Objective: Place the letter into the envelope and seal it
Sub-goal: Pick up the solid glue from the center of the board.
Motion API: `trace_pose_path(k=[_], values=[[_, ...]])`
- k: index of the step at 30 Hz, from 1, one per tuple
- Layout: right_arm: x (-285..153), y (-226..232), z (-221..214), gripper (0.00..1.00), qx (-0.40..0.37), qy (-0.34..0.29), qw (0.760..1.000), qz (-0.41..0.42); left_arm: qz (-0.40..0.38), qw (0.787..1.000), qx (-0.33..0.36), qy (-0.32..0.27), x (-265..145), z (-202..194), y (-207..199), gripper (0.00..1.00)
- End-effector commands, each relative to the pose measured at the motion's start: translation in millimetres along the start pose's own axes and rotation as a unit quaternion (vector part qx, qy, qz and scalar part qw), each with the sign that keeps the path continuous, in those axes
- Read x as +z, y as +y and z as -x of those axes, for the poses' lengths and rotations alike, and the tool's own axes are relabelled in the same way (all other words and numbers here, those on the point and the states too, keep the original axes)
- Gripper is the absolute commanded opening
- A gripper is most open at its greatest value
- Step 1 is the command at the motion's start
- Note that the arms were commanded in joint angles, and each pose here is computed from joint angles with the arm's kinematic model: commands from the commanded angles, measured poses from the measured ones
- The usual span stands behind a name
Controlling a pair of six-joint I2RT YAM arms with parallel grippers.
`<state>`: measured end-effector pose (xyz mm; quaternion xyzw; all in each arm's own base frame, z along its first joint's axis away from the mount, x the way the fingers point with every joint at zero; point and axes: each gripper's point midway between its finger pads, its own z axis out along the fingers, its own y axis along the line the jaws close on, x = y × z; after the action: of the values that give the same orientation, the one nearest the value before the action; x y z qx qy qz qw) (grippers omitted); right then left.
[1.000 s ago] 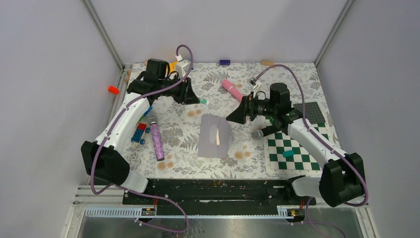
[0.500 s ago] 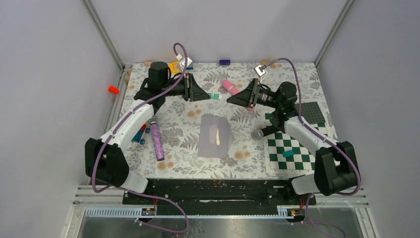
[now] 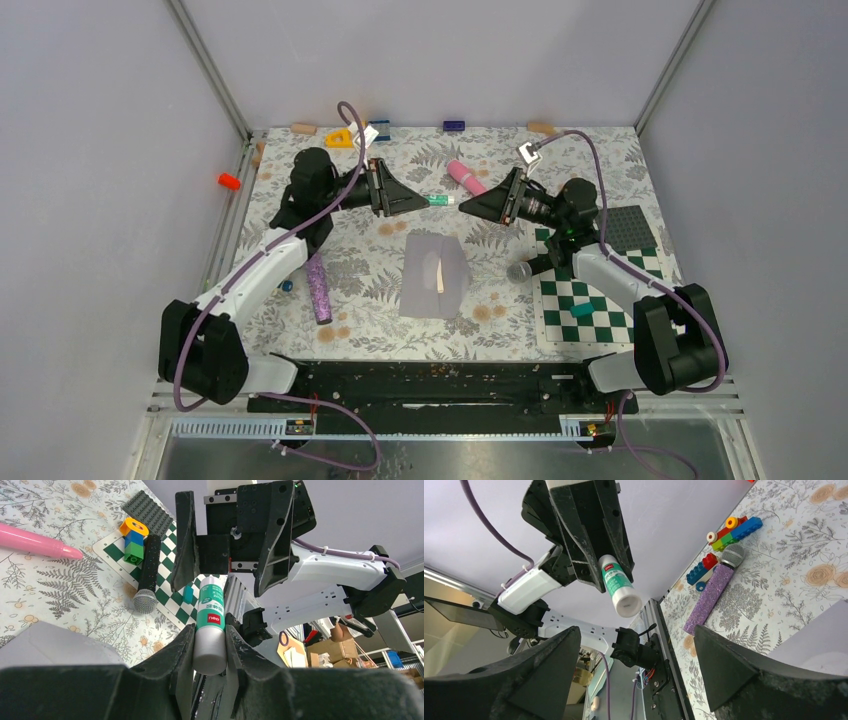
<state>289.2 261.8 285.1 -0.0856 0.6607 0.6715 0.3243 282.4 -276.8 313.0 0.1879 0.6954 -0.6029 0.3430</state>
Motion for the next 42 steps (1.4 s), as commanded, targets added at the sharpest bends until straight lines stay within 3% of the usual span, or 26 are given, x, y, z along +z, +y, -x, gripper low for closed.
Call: trace_pose_path(k=[1, 33, 40, 42], values=[[-0.4, 24.1, 13.4, 0.89, -0.045, -0.027, 0.998, 0.035, -0.015, 0.999, 0.024, -0.035, -2.4, 12.4, -14.2, 0.18], [24.2, 32.2, -8.0, 0.52, -0.014, 0.000, 0.997, 0.078, -0.014, 1.000, 0.002, 0.002, 18.1, -10.2, -4.2, 0.19], [25.2, 34.4, -9.9, 0.40, -0.014, 0.003, 0.997, 0.081, -0.011, 1.000, 0.002, 0.002, 18.2, -11.3, -2.2, 0.19], [25.1, 35.0, -9.8, 0.32, -0.015, 0.002, 0.997, 0.082, -0.011, 1.000, 0.002, 0.002, 18.0, -11.7, -2.0, 0.19]])
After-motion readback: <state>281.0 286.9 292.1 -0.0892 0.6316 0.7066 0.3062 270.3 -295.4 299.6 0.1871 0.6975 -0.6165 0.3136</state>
